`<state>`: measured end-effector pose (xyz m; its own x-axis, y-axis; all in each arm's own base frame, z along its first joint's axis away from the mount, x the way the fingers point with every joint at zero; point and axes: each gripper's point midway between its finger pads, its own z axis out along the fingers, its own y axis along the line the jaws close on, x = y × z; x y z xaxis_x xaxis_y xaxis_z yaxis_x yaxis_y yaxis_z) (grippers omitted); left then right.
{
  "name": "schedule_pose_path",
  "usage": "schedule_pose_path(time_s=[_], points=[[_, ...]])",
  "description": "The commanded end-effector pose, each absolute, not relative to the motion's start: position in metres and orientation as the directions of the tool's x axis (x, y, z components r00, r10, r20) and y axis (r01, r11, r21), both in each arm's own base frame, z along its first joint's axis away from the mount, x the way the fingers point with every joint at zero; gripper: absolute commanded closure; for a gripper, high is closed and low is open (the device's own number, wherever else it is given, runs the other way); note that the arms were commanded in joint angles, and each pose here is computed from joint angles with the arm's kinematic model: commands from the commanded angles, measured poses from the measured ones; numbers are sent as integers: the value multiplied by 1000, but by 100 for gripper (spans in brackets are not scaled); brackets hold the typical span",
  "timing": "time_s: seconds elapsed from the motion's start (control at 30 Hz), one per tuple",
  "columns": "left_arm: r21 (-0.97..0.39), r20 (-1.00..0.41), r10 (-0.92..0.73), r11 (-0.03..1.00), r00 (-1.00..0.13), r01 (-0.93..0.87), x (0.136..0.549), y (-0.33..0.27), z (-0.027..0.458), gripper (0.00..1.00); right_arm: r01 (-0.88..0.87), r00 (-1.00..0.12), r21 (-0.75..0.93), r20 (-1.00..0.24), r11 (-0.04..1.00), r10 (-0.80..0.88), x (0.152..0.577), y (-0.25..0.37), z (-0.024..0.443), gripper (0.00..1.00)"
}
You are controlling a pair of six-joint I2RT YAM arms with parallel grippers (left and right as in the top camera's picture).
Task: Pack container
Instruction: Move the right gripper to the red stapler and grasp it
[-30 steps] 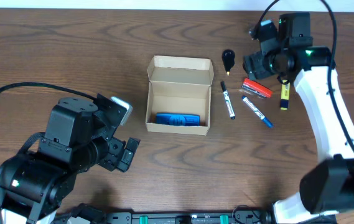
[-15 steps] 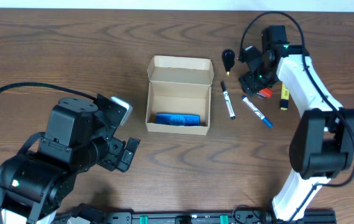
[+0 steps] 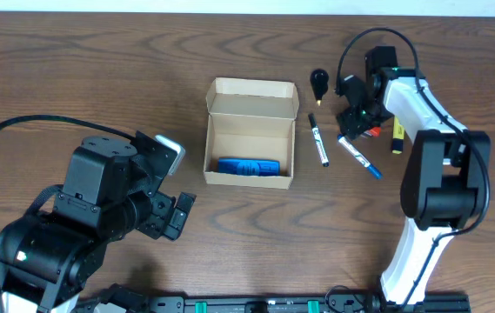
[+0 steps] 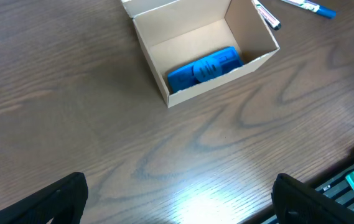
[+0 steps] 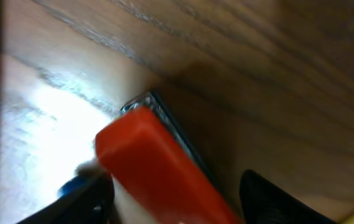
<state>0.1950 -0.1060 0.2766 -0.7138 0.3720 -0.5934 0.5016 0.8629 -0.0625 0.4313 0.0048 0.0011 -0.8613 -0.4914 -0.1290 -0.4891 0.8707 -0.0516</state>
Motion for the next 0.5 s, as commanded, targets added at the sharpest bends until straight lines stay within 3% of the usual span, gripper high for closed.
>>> schedule_pose_path(time_s=[0.0, 0.2, 0.47], points=[[-60, -601, 364, 867, -712, 494, 195, -105, 279, 5, -499, -858, -45, -115, 865, -501, 430, 3, -10, 39], [-60, -601, 364, 867, -712, 494, 195, -105, 279, 5, -498, -856, -53, -130, 866, -500, 434, 3, -10, 59], [-60, -601, 364, 867, -712, 494, 195, -105, 279, 5, -421, -896, -42, -135, 906, -423, 434, 4, -8, 71]])
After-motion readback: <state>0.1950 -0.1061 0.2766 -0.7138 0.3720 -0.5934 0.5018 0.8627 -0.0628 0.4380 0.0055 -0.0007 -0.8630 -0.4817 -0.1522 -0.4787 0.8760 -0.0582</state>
